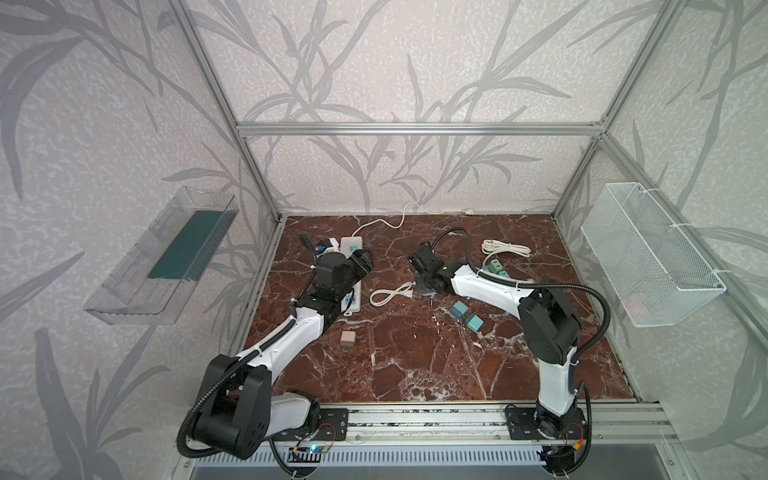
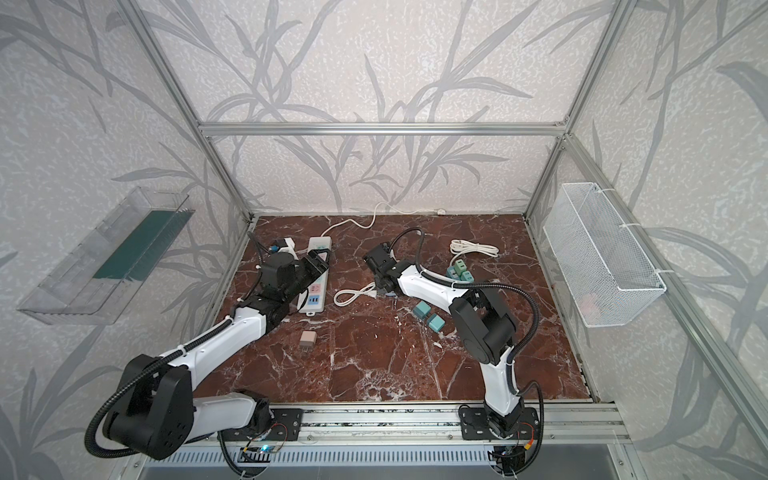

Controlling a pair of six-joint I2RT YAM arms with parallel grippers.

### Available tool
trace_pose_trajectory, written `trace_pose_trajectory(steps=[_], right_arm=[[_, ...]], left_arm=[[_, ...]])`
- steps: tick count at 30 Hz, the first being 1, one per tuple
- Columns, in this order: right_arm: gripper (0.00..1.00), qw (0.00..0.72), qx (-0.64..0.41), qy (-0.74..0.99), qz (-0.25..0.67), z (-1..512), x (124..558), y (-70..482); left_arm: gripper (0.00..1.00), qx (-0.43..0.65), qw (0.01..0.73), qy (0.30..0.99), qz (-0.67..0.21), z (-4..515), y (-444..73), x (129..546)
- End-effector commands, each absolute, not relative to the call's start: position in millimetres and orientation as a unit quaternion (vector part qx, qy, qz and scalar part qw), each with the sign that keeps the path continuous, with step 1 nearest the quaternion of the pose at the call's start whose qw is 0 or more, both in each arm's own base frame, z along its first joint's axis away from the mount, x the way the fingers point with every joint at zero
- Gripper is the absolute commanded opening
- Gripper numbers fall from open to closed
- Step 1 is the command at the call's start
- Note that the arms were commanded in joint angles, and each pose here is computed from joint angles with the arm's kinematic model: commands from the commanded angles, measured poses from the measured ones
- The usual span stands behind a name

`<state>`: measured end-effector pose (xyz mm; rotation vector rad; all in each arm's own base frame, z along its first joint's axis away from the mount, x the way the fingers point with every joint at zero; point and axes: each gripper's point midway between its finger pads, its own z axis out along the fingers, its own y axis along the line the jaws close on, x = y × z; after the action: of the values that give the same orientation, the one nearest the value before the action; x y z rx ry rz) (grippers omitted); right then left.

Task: Insert the plug
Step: 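Align and lower the teal adapter into the blue socket with the right gripper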

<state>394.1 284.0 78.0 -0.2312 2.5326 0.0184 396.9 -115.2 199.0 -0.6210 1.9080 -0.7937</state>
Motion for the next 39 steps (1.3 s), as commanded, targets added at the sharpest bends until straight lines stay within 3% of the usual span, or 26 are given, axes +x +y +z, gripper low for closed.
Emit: trace_pose_trajectory(steps=[1, 11, 26, 39], right_arm=[[0.00, 0.175, -0.099, 0.979, -0.028, 8, 357, 254], [0.00, 0.152, -0.067, 0.986, 0.023, 3, 354, 248], [0.00, 0.136, -0.099, 0.984, -0.048, -19, 358, 242], [0.00, 0.175, -0.074, 0.981, -0.044, -10, 438, 244]], left_arm=[[0.72, -0.255, 0.495, 0.758, -0.338, 223, -112, 399], [0.72, -0.257, 0.495, 0.756, -0.342, 224, -112, 399], [0.72, -0.258, 0.497, 0.756, -0.338, 223, -110, 400], [0.72, -0.260, 0.502, 0.755, -0.331, 222, -104, 402]])
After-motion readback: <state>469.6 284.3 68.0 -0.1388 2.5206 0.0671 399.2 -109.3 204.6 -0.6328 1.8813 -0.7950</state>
